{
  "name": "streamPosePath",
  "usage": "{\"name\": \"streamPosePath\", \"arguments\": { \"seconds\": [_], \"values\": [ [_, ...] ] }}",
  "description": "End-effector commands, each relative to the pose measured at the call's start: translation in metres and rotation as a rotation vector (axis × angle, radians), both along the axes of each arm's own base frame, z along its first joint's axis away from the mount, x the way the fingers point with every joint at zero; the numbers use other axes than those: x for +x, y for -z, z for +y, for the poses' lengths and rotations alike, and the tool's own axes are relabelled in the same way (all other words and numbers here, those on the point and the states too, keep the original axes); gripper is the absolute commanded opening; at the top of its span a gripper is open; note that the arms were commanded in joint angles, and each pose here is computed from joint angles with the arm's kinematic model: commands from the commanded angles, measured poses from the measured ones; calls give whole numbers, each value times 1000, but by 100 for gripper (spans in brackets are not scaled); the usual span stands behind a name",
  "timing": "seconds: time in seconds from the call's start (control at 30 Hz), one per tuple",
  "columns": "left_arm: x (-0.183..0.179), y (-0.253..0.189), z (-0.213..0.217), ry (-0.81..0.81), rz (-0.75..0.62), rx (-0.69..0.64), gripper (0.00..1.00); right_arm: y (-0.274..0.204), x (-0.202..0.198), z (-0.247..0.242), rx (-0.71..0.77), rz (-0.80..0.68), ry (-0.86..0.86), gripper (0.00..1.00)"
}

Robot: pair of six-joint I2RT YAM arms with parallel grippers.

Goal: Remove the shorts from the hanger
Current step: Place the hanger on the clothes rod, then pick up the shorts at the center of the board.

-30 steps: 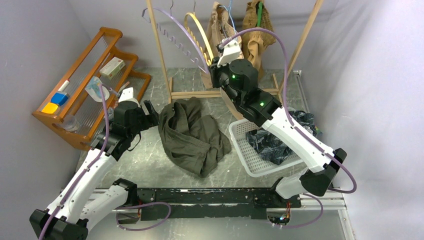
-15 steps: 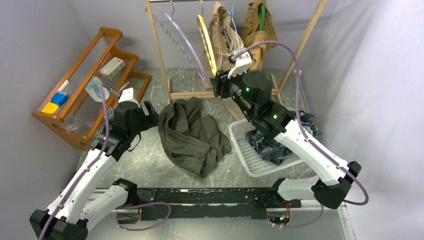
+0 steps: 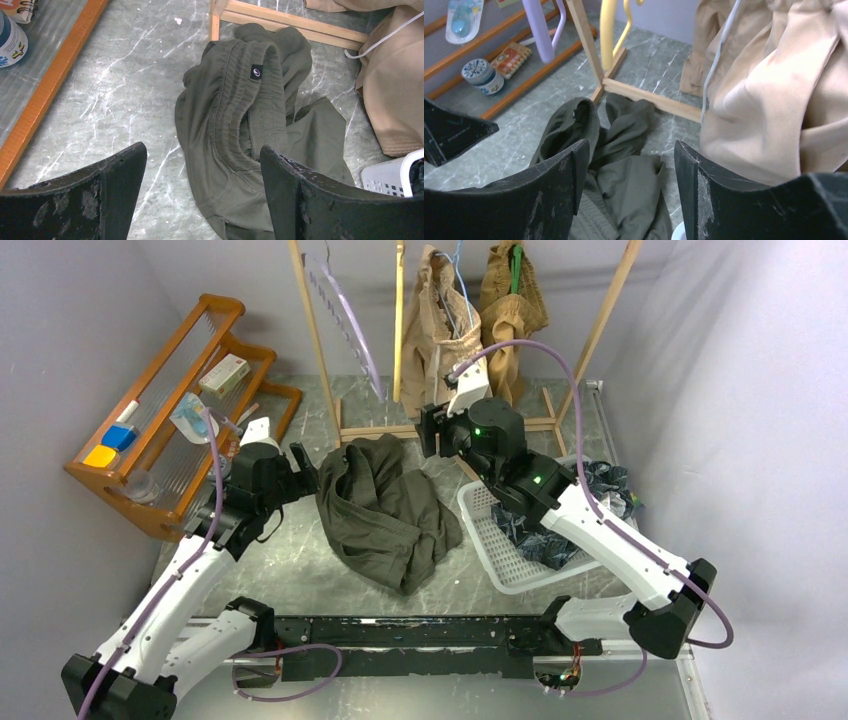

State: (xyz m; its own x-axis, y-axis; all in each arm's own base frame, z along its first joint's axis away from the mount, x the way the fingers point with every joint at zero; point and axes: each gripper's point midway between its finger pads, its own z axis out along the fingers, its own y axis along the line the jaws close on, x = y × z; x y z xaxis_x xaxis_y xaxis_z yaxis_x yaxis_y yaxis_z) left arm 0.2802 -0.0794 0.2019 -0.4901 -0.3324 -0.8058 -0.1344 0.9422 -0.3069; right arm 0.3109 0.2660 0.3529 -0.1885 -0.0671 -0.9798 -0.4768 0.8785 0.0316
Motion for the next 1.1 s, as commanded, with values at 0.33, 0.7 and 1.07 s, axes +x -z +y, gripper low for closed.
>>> {"name": "streamPosePath", "arguments": {
  "seconds": [0.33, 0.7, 1.07],
  "values": [
    [2, 1, 2, -22, -16, -8, 88, 132, -62, 13, 56, 375, -160, 71],
    [-3, -6, 16, -114, -55, -27, 88, 228, -100, 60, 85, 669, -377, 87],
    [-26, -27, 43, -224, -143, -49, 89, 230, -58, 110, 65, 455, -413, 97]
  ]
}}
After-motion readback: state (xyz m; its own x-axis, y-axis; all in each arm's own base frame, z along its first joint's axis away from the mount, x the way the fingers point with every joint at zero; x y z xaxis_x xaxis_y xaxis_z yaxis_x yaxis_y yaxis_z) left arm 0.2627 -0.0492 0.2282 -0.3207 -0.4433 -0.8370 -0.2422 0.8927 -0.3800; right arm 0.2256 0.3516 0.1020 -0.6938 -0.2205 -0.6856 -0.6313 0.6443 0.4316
